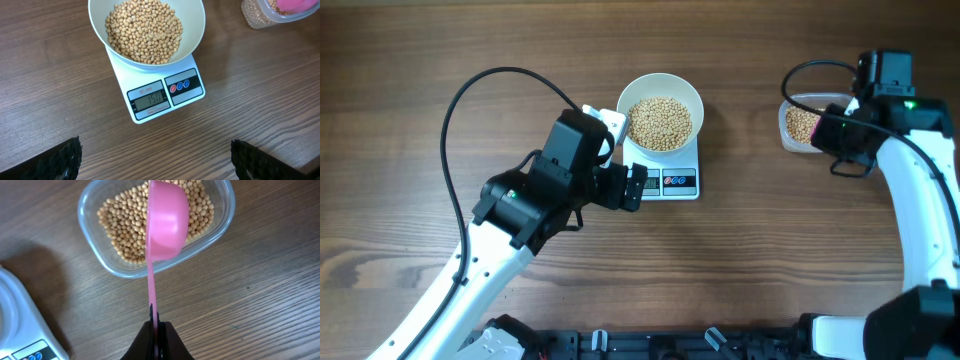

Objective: Scoop item into bowl and weigh 150g on scale
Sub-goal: 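Move the pink scoop back over the soybean tub and lower it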

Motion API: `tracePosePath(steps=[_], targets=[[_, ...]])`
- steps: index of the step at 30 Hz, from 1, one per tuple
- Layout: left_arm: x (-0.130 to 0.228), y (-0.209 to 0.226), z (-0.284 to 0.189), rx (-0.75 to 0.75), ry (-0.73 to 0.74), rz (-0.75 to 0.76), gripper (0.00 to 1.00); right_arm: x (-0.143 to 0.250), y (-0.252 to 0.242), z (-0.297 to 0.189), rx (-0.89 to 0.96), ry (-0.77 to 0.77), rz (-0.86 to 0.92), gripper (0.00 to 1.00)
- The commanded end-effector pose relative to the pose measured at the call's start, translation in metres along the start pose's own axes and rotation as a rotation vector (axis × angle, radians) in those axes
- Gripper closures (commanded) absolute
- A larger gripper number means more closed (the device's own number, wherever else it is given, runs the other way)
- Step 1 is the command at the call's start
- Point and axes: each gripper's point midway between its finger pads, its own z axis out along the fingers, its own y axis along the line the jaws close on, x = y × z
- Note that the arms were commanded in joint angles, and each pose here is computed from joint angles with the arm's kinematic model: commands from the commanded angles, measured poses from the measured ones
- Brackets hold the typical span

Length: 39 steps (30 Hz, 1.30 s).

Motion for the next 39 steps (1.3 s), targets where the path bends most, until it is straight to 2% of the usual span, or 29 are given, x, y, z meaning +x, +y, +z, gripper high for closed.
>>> tracePosePath(steps=[1, 13, 14, 17, 23, 25, 30, 32, 39], targets=[[0.001, 0.001, 0.001, -0.01, -0.001, -0.006, 0.0, -0.004, -0.002, 0.007, 0.025, 0.003, 0.023, 0.94], [0.001, 0.001, 0.001, -0.01, -0.001, -0.005, 0.0, -0.018, 0.003, 0.008, 0.003, -0.052, 0.027, 0.89], [0.001, 0.001, 0.001, -0.01, -0.001, -0.006, 0.0, -0.018, 0.003, 0.008, 0.003, -0.052, 0.027, 0.85], [0.001, 0.001, 0.001, -0.01, -0.001, -0.006, 0.0, -0.018, 0.003, 0.008, 0.003, -0.052, 0.027, 0.66], [0.001, 0.001, 0.001, -0.01, -0.001, -0.006, 0.0, -0.018, 0.003, 0.008, 0.004, -0.052, 0.027, 0.37], [0.001, 0.001, 0.001, -0.01, -0.001, -0.005, 0.0, -0.017, 0.003, 0.007, 0.004, -0.051, 0.027, 0.32], [0.001, 0.001, 0.001, -0.01, -0.001, -0.006, 0.0, -0.018, 0.002, 0.0, 0.0, -0.063, 0.028, 0.1], [0.001, 0.001, 0.001, -0.01, -0.001, -0.005, 0.0, -0.019, 0.002, -0.006, -0.006, -0.08, 0.03, 0.04], [0.001, 0.001, 0.001, -0.01, -0.001, -0.005, 0.0, -0.035, -0.003, -0.037, -0.004, -0.217, -0.001, 0.0]])
